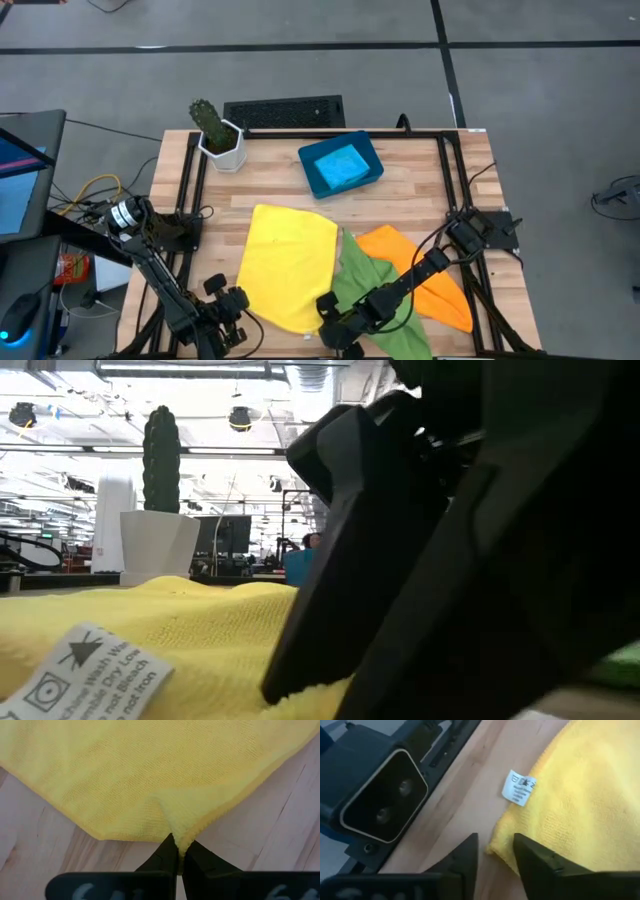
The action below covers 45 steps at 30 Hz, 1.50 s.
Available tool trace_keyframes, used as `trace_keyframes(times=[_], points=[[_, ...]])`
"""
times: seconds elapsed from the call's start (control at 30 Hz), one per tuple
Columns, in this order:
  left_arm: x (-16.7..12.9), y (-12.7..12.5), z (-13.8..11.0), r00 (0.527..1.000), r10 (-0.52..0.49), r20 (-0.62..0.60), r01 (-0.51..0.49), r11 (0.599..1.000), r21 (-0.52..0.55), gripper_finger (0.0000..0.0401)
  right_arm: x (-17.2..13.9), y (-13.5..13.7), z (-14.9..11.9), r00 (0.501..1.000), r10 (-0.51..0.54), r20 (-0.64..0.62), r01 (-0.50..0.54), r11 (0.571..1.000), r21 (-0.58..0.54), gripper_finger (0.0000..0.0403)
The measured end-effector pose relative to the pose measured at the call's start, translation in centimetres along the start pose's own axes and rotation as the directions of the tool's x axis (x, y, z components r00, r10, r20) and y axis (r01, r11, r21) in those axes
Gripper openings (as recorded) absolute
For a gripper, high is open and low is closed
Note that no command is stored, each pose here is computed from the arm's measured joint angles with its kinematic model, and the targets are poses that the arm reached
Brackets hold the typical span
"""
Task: Fold microfiber towels
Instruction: Fold the yellow microfiber cloth
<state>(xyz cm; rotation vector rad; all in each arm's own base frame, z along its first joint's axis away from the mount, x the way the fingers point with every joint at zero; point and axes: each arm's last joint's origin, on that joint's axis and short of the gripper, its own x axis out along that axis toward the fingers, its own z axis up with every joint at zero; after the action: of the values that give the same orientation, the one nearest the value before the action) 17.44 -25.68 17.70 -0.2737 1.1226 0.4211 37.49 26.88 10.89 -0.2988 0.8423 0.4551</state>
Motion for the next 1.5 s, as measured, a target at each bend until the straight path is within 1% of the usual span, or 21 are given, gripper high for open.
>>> trace_keyframes(times=[0.3,0.37,0.43,0.5,0.53,0.57,0.63,0.7,0.73,0.83,0.9,0.97,1.0,1.03,1.1,1.23,1.27,1.37,1.5], points=[[0.0,0.0,0.0,1.0,-0.002,-0.01,0.002,1.0,-0.005,0.0,-0.2,-0.1,0.2,1.0,-0.011,-0.018,0.012,0.999,0.031,0.002],[0.0,-0.1,-0.1,0.999,-0.008,-0.042,0.008,1.0,-0.012,0.0,-0.4,-0.2,0.7,0.999,-0.013,-0.04,0.014,0.999,0.031,0.0011],[0.0,-0.1,-0.2,0.993,-0.02,-0.113,0.017,0.999,-0.03,0.0,-0.7,-0.2,1.2,0.998,-0.015,-0.069,0.017,0.999,0.027,0.0016],[-0.3,-0.2,-0.3,0.984,-0.031,-0.174,0.018,0.997,-0.076,0.0,-1.2,-0.3,1.7,0.995,-0.017,-0.103,0.02,1.0,0.024,0.0021],[-0.8,-0.3,-0.2,0.983,-0.043,-0.181,0.024,0.994,-0.105,0.0,-1.7,-0.5,1.8,0.992,-0.02,-0.127,0.022,1.0,0.022,0.002],[-1.6,-0.5,0.0,0.983,-0.061,-0.17,0.038,0.99,-0.137,0.0,-2.4,-0.8,1.9,0.989,-0.023,-0.145,0.025,1.0,0.015,0.0017],[-3.8,-0.4,0.8,0.99,-0.088,-0.113,0.067,0.982,-0.176,0.0,-4.2,-1.7,2.9,0.992,-0.027,-0.123,0.029,0.999,0.018,0.0009],[-6.2,0.1,2.1,0.996,-0.086,-0.024,0.08,0.978,-0.194,0.0,-7.0,-3.0,4.1,0.994,-0.054,-0.1,0.056,0.998,0.014,0.0008],[-7.4,0.5,2.8,0.996,-0.081,0.024,0.084,0.975,-0.205,0.0,-8.4,-3.8,4.7,0.993,-0.086,-0.083,0.089,0.996,0.021,0.001],[-11.1,2.5,5.0,0.983,-0.031,0.182,0.075,0.968,-0.238,0.0,-13.0,-6.7,6.2,0.984,-0.18,-0.009,0.18,0.981,0.072,0.001],[-12.8,4.0,6.1,0.965,0.016,0.261,0.051,0.967,-0.25,0.0,-16.2,-8.9,7.1,0.971,-0.232,0.065,0.224,0.968,0.115,0.0006],[-13.7,5.6,6.9,0.952,0.085,0.293,-0.008,0.967,-0.254,0.0,-19.0,-11.1,7.5,0.947,-0.302,0.114,0.282,0.946,0.159,0.0005],[-13.9,6.2,7.5,0.949,0.098,0.3,-0.016,0.964,-0.264,0.0,-20.1,-12.3,7.6,0.931,-0.341,0.131,0.315,0.931,0.184,0.0006],[-14.0,6.8,8.1,0.945,0.092,0.314,-0.01,0.967,-0.253,0.0,-21.1,-13.4,7.6,0.916,-0.376,0.139,0.346,0.916,0.201,0.0006],[-13.8,8.3,9.1,0.936,0.126,0.329,-0.059,0.977,-0.205,0.0,-22.6,-15.9,7.2,0.884,-0.446,0.141,0.41,0.884,0.227,0.0006],[-13.7,11.4,11.5,0.927,0.183,0.328,-0.111,0.968,-0.227,0.0,-25.6,-19.9,6.3,0.792,-0.6,0.117,0.56,0.788,0.255,0.0005],[-14.0,12.2,12.0,0.919,0.188,0.347,-0.107,0.965,-0.238,0.0,-26.3,-20.7,6.2,0.765,-0.633,0.12,0.59,0.763,0.262,0.0006],[-15.3,15.0,13.4,0.891,0.214,0.401,-0.113,0.959,-0.261,0.0,-28.4,-22.5,5.7,0.707,-0.695,0.132,0.65,0.712,0.268,0.0007],[-17.4,18.4,14.3,0.873,0.21,0.44,-0.084,0.954,-0.287,0.0,-30.9,-23.4,5.5,0.658,-0.734,0.167,0.675,0.673,0.302,0.0007]])
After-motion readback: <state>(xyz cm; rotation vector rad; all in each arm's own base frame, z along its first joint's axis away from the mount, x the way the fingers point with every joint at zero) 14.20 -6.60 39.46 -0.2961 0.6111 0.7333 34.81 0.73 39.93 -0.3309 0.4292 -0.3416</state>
